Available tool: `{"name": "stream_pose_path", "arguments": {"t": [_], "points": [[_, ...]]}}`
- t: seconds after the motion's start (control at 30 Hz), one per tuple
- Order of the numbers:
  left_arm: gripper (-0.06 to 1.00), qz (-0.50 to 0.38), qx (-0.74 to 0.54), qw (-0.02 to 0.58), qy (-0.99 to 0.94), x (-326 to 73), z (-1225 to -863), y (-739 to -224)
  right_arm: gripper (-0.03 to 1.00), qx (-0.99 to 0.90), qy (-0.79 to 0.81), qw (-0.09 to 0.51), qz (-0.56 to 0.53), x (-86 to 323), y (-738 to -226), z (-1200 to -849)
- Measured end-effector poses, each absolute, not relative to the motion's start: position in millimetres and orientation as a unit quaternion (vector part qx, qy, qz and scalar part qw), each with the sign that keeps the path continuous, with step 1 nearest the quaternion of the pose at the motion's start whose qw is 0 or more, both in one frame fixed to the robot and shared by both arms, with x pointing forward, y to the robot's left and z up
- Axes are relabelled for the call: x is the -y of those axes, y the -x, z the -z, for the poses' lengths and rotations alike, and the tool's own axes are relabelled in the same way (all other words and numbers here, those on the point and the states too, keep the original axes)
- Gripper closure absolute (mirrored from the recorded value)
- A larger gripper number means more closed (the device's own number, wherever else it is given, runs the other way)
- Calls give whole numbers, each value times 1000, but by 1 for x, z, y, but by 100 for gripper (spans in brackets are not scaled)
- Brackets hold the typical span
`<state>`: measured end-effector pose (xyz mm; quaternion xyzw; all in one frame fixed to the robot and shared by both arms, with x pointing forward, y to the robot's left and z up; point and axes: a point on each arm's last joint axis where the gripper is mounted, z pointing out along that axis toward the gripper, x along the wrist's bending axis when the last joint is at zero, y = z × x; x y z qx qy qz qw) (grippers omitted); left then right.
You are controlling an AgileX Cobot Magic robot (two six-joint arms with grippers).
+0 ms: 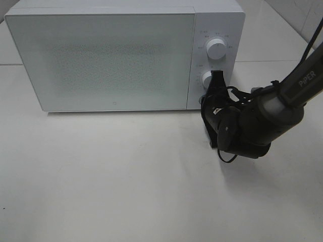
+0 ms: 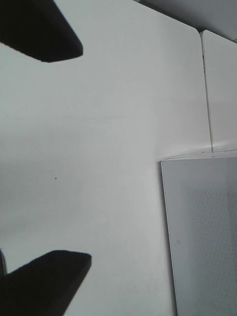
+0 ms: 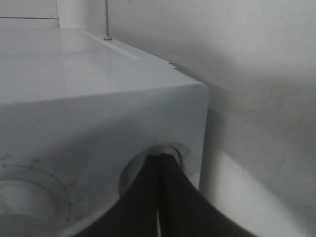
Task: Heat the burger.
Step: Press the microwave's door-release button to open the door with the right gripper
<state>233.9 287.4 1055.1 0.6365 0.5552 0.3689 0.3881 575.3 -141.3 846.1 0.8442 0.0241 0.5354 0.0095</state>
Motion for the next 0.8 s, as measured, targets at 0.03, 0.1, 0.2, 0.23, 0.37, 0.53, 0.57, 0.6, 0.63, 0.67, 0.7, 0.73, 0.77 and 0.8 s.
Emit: {"name": "stream_pose_path", "arguments": {"t": [0.03,0.1,0.2,0.23,0.37,0.53,0.57,0.6,0.63,0.67,0.7,0.73,0.77,0.8], "points": [[-3,-369,-555,388,-636,-287,-1055,-234,96,-21,-844,9,-535,141,-575,-846],[-3,-369,-555,388,-636,-287,-1055,-234,96,-19,-843,10,-538,141,-576,-847],[-3,-369,-555,388,-636,-287,-1055,-234,96,-15,-841,12,-541,140,-576,-848],[-3,-369,-555,388,-636,-287,-1055,-234,96,-12,-840,13,-542,139,-578,-848],[-3,-369,-555,388,-636,-287,-1055,-234,96,-7,-840,15,-543,138,-581,-848],[-3,-369,-555,388,-636,-287,-1055,-234,96,6,-841,15,-540,135,-589,-846],[-3,-369,-555,388,-636,-287,-1055,-234,96,10,-842,15,-539,135,-590,-845],[-3,-369,-555,388,-636,-287,-1055,-234,96,10,-842,15,-539,135,-590,-845],[-3,-369,-555,388,-636,-287,-1055,-234,96,11,-844,14,-537,134,-590,-845],[-3,-369,-555,388,-636,-287,-1055,-234,96,11,-844,14,-537,134,-590,-845],[-3,-369,-555,388,-636,-287,-1055,-234,96,11,-845,16,-535,133,-590,-845],[-3,-369,-555,388,-636,-287,-1055,-234,96,8,-845,17,-534,133,-591,-845],[-3,-369,-555,388,-636,-287,-1055,-234,96,8,-845,17,-534,133,-591,-845],[-3,-369,-555,388,-636,-287,-1055,-234,96,6,-846,17,-534,133,-591,-845]]}}
